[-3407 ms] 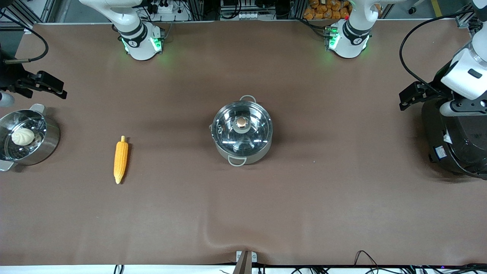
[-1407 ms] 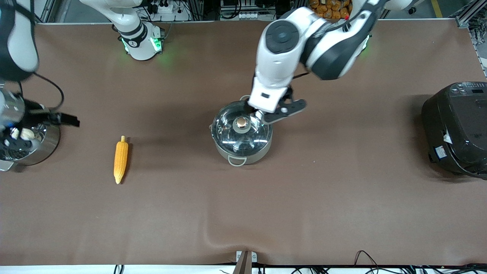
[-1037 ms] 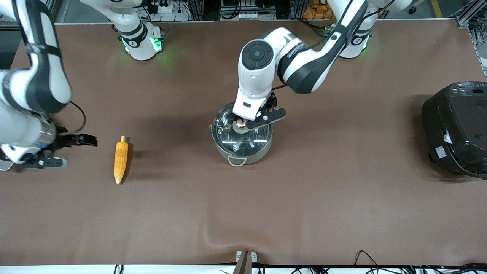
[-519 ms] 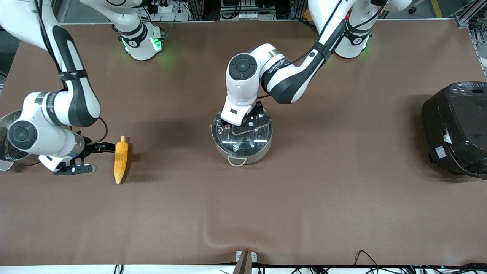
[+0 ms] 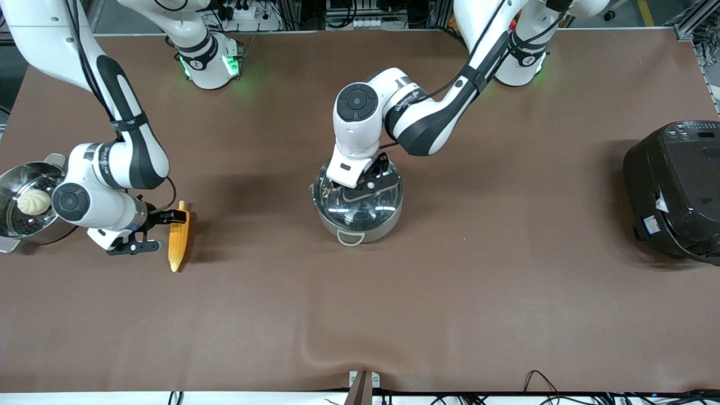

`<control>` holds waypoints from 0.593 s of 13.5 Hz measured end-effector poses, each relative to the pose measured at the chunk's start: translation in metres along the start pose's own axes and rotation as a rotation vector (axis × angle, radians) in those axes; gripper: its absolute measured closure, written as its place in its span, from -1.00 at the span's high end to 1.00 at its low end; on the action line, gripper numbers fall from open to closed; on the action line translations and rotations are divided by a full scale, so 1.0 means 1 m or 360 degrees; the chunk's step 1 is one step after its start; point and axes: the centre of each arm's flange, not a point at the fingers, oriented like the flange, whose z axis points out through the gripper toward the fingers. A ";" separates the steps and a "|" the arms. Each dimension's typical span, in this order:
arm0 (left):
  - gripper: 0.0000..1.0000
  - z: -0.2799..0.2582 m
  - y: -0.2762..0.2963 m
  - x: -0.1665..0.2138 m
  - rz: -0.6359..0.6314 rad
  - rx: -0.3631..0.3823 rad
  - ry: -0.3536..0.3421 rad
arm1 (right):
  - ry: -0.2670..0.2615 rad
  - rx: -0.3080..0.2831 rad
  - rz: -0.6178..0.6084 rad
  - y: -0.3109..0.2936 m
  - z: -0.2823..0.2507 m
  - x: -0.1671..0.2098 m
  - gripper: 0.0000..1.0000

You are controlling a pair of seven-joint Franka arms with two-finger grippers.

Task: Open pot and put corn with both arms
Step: 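Grasp the lid knob with the left gripper while the right gripper grasps the corn, then lift the lid off with the left gripper while the right gripper carries corn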

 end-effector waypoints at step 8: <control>0.00 -0.001 0.002 -0.002 0.0005 -0.0004 0.0003 | 0.0016 0.0006 -0.0002 0.000 0.049 0.009 1.00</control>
